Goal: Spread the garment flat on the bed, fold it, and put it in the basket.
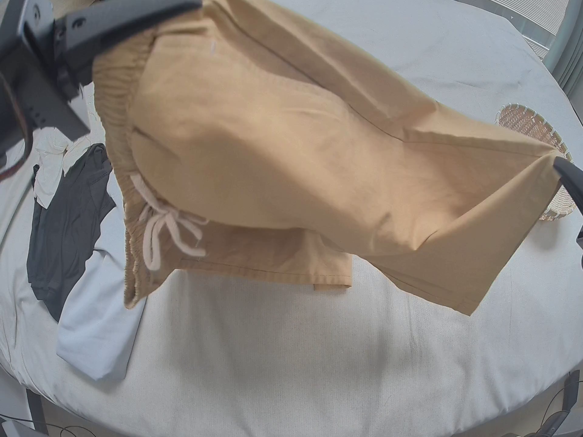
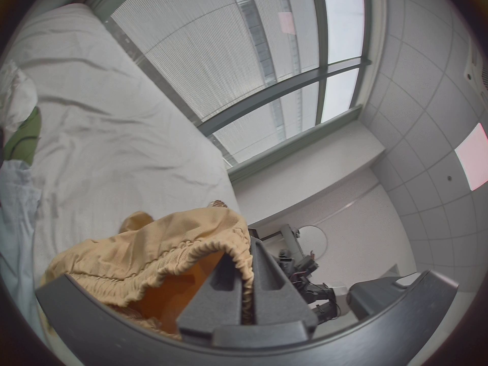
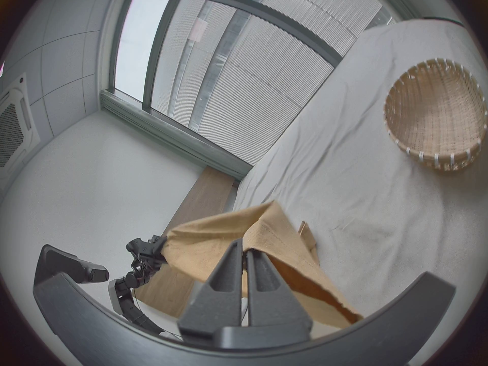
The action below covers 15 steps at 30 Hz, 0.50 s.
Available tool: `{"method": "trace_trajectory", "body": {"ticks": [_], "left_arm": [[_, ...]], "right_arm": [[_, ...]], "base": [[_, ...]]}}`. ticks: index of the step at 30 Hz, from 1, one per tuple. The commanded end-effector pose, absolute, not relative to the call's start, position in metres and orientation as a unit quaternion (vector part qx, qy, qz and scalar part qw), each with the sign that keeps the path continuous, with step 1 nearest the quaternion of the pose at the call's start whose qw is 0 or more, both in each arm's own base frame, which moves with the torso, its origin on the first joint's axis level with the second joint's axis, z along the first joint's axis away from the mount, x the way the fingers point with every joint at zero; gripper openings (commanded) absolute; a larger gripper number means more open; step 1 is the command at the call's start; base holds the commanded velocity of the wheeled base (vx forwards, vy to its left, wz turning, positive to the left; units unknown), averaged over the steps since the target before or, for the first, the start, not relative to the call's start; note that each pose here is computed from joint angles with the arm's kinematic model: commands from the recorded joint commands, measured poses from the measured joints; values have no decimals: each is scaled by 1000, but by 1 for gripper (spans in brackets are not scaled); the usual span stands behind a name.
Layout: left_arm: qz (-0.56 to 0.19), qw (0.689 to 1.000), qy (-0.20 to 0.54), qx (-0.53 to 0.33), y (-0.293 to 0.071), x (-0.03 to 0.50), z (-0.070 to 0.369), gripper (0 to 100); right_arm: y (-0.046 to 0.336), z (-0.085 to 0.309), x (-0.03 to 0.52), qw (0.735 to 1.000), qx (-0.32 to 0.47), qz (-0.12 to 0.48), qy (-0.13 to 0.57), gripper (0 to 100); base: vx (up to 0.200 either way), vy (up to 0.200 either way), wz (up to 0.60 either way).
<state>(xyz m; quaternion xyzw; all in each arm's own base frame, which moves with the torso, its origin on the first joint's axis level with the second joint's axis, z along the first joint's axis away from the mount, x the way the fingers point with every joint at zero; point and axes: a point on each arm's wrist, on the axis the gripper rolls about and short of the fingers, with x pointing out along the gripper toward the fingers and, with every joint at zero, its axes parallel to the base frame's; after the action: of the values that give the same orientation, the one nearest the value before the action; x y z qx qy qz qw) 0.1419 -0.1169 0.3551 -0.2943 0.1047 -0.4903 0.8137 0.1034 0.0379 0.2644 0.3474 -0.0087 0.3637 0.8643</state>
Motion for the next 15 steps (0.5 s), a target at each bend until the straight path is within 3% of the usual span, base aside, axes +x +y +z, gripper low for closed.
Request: {"method": "trace_trajectory", "body": {"ticks": [1, 5, 15], "left_arm": [[-428, 836, 144, -310, -103, 146, 320, 0], [-399, 845, 169, -312, -99, 153, 292, 0], [-379, 851, 193, -309, -102, 164, 227, 0]], "right_arm": [[33, 236, 126, 891, 335, 303, 39, 0], [35, 205, 143, 904, 307, 281, 96, 0], [39, 156, 156, 896, 300, 264, 193, 0]], "base": [[0, 0, 0], [0, 0, 0], [0, 0, 0]]}}
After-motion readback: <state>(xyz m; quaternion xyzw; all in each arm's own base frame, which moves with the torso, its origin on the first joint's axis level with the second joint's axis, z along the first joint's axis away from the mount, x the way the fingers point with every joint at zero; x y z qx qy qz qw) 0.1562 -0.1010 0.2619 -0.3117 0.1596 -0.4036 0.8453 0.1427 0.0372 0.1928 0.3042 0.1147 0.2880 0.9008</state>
